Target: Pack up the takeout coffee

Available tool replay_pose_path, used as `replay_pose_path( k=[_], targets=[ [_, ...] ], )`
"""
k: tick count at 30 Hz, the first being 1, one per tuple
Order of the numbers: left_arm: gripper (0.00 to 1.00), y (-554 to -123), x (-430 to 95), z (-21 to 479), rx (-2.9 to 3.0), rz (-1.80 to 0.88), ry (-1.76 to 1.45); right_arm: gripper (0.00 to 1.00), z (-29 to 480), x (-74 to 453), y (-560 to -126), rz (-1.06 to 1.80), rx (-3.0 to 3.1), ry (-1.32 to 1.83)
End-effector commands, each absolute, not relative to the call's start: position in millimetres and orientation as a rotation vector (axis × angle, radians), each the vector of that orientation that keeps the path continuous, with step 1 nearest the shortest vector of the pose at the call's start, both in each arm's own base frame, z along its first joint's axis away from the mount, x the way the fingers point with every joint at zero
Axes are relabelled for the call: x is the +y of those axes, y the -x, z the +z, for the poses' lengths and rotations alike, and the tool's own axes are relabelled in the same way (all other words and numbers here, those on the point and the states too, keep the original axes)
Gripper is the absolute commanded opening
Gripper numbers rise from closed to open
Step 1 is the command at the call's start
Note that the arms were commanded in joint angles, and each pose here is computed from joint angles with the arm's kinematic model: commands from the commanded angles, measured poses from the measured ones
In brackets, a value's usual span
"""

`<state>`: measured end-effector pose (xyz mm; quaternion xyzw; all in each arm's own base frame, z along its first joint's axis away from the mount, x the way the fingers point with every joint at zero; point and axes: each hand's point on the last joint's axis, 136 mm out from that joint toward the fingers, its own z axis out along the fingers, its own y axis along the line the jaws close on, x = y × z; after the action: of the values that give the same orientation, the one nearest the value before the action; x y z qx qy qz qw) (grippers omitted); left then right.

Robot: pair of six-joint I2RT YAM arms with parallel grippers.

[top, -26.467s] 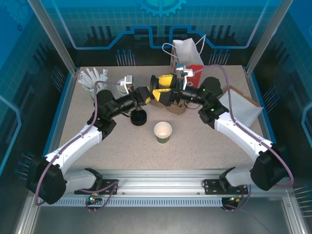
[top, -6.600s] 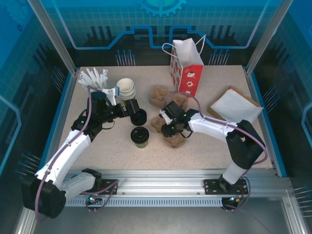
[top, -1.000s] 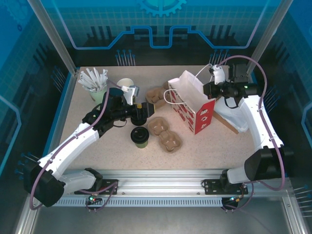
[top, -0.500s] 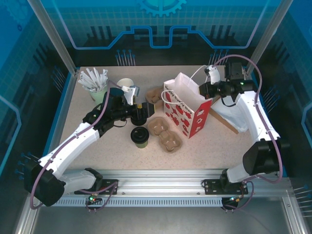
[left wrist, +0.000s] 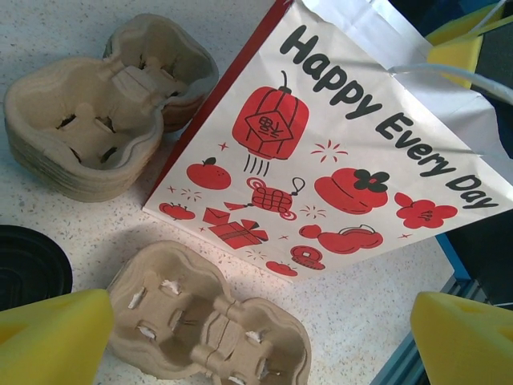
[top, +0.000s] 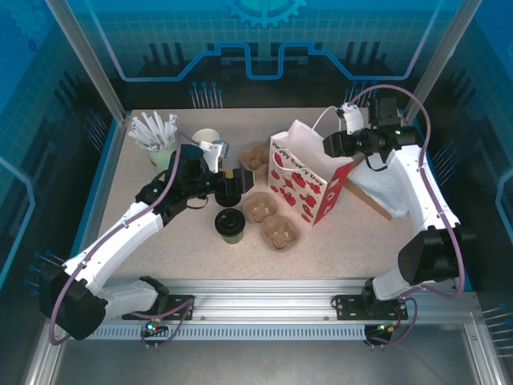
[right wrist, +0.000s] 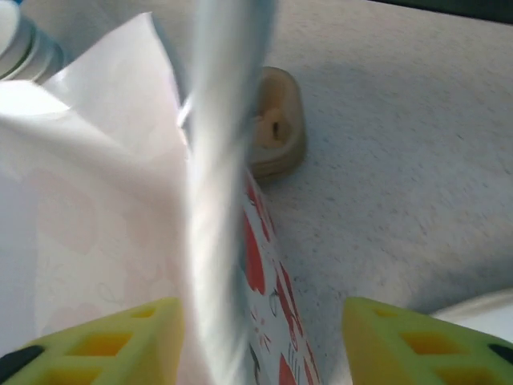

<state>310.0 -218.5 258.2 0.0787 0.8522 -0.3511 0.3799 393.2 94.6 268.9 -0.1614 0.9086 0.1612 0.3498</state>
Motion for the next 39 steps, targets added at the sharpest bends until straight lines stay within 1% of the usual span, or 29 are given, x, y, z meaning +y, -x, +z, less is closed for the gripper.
replay_pose_path(
  k=[1, 2, 5, 8, 10, 14, 17, 20, 23, 27, 33, 36, 39],
  targets=[
    [0.98, -305.8, -213.1, 267.2, 2.143, -0.866, -0.222, 0.73, 301.6, 66.6, -373.9, 0.23, 2.338, 0.264],
    [0.99, -305.2, -212.3, 266.9, 2.146, -0.872, -0.219, 0.76, 308.1, 61.3, -367.7, 0.199, 2.325, 0.236],
    [0.99, -301.2, -207.7, 267.4, 2.164, -0.915, -0.2, 0.78, 334.3, 65.0, -341.8, 0.156, 2.233, 0.251],
    [0.99, -295.1, -199.8, 263.1, 2.199, -0.988, -0.153, 0.78, 351.9, 99.7, -306.5, 0.191, 2.14, 0.405],
    [0.99, -288.7, -193.2, 260.5, 2.227, -1.021, -0.125, 0.78, 349.6, 122.5, -281.2, 0.19, 2.119, 0.526],
    [0.99, -278.2, -175.6, 258.6, 2.258, -1.007, -0.074, 0.78, 317.8, 162.7, -229.2, 0.282, 2.147, 0.732],
    [0.99, -274.1, -163.3, 254.1, 2.285, -0.978, -0.041, 0.77, 278.1, 188.5, -197.4, 0.36, 2.187, 0.847],
    [0.99, -273.9, -158.3, 251.3, 2.301, -0.962, -0.03, 0.77, 234.9, 216.9, -177.6, 0.414, 2.226, 0.937],
    [0.99, -273.8, -157.2, 251.7, 2.315, -0.948, -0.042, 0.76, 199.6, 241.3, -174.6, 0.405, 2.286, 0.968],
    [0.99, -276.1, -155.6, 251.2, 2.317, -0.928, -0.052, 0.72, 163.7, 263.1, -189.4, 0.354, 2.367, 0.928],
    [0.98, -279.6, -157.9, 250.5, 2.292, -0.952, -0.043, 0.63, 125.4, 275.9, -214.0, 0.256, 2.504, 0.841],
    [0.98, -280.3, -157.8, 252.4, 2.279, -0.951, -0.046, 0.59, 109.6, 273.2, -227.8, 0.195, 2.577, 0.791],
    [0.98, -280.8, -158.0, 253.7, 2.266, -0.956, -0.045, 0.56, 102.0, 274.9, -239.9, 0.221, 2.615, 0.748]
  ],
)
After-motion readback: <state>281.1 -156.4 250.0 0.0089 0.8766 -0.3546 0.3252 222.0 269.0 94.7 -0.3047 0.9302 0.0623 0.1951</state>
